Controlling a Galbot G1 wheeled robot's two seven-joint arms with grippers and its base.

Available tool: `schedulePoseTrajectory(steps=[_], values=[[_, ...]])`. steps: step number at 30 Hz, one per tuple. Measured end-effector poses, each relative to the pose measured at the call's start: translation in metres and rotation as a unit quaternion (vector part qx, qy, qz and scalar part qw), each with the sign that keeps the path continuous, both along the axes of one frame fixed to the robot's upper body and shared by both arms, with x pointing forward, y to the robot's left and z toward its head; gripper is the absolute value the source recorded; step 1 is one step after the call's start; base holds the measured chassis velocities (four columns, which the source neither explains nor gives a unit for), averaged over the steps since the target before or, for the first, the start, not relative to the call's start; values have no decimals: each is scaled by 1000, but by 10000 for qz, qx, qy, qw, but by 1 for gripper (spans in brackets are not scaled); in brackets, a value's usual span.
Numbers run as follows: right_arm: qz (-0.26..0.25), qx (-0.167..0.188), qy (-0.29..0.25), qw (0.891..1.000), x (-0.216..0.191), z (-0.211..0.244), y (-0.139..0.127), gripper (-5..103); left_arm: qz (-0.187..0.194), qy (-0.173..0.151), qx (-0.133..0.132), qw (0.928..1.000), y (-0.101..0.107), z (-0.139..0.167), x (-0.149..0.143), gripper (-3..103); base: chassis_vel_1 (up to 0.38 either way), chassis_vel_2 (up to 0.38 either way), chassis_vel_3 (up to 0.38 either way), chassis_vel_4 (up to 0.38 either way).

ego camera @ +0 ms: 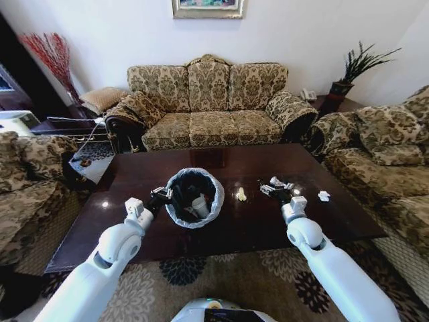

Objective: Move to the front of the table and place the trash on the table into the trash bin.

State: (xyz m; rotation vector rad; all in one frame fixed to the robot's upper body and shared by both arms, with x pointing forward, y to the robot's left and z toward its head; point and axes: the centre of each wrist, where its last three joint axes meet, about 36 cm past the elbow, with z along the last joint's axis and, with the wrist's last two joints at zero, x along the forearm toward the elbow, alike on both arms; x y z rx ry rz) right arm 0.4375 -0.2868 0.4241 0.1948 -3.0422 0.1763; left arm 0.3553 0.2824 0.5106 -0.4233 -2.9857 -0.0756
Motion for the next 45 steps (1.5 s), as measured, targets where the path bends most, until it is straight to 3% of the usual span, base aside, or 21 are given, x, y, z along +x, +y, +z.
schedulePoseTrajectory(steps=[12,19,27,35,38,45], values=[[108,54,697,9975,18,-62,22,100,28,-81,1,10000,-1,-3,0,2,47,43,38,22],[-256,-14,943,9952,28,-90,38,100,104,-156,59,9998,1,-5,2,2,0,0,0,0],[-511,-107,1007,9935,32,-102,31,102,106,-138,59,9998,2,-7,4,2,0,0,0,0],[-553,-96,1042,9930,31,-107,26,80,79,-135,61,9999,1,-8,6,2,0,0,0,0],[-594,-89,1073,9924,30,-110,25,64,68,-144,68,9999,1,-7,6,2,0,0,0,0],[-668,-74,1136,9912,30,-115,23,42,66,-141,64,9999,1,-7,7,2,0,0,0,0]])
